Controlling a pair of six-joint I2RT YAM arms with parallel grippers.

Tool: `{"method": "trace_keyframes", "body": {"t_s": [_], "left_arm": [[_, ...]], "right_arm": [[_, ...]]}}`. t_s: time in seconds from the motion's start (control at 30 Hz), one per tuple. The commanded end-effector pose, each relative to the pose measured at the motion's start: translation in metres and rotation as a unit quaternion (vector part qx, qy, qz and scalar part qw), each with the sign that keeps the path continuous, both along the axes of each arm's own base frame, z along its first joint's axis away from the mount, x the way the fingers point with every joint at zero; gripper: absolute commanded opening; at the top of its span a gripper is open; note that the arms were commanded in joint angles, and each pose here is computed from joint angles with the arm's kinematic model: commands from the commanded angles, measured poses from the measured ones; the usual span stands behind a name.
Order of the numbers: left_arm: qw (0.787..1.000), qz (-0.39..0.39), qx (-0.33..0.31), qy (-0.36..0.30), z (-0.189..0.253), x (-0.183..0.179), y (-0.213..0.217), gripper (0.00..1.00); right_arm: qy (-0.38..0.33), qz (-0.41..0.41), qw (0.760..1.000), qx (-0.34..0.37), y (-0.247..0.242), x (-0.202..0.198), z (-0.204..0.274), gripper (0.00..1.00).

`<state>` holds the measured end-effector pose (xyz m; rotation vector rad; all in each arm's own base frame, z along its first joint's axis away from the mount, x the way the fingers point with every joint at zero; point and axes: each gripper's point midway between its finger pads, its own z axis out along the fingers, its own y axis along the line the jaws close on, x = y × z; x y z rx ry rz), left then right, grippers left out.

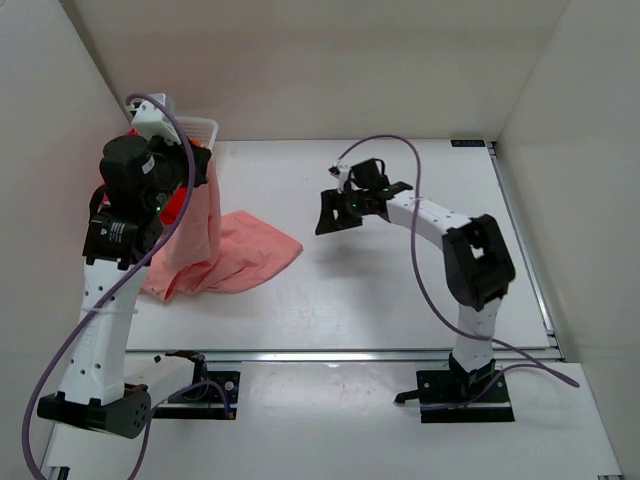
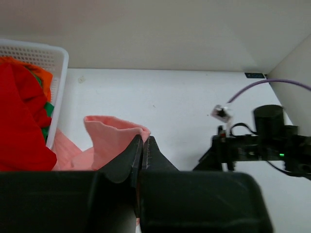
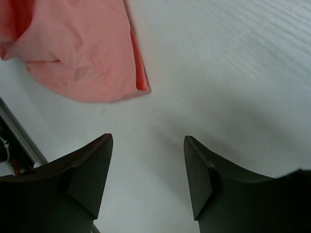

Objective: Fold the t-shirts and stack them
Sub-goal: Flatten out the tshirt

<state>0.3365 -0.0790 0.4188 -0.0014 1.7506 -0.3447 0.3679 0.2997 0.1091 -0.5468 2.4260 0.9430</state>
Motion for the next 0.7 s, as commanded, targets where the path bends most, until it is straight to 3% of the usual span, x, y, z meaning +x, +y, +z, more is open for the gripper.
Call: {"method": "trace_keyframes", "body": {"t_s": [0.0,0.3,0.53,0.6,0.63,0.67], "left_arm": [[0.999,-0.002,-0.011,-0.037,0.021,-0.012,0.001,0.08],[0.999,-0.007,-0.02,-0.043,0.022,-0.011,-0.001,0.08],[0.999,-0.002,-0.017,-0.043,0.019,-0.012,0.002,0.08],[0.999,-0.004,-0.016,-0.045,0.019,-0.013,0.002,0.08],[0.999,-0.005,-0.012,-0.042,0.016,-0.012,0.002,0.08],[0.999,0.002,-0.015,-0.045,0.018,-0.012,0.006,0.08]], "right_arm": [[-0.035,0.026,0.999,0.016,0.039,0.018,0.014,0.58],[0.043,0.056,0.997,0.005,0.075,0.002,-0.052,0.6],[0.061,0.079,0.995,0.011,0.093,-0.007,-0.065,0.55],[0.068,0.081,0.994,0.015,0.095,-0.006,-0.064,0.23],[0.07,0.089,0.993,0.017,0.096,-0.006,-0.063,0.02],[0.071,0.088,0.993,0.019,0.095,-0.004,-0.061,0.0]]}}
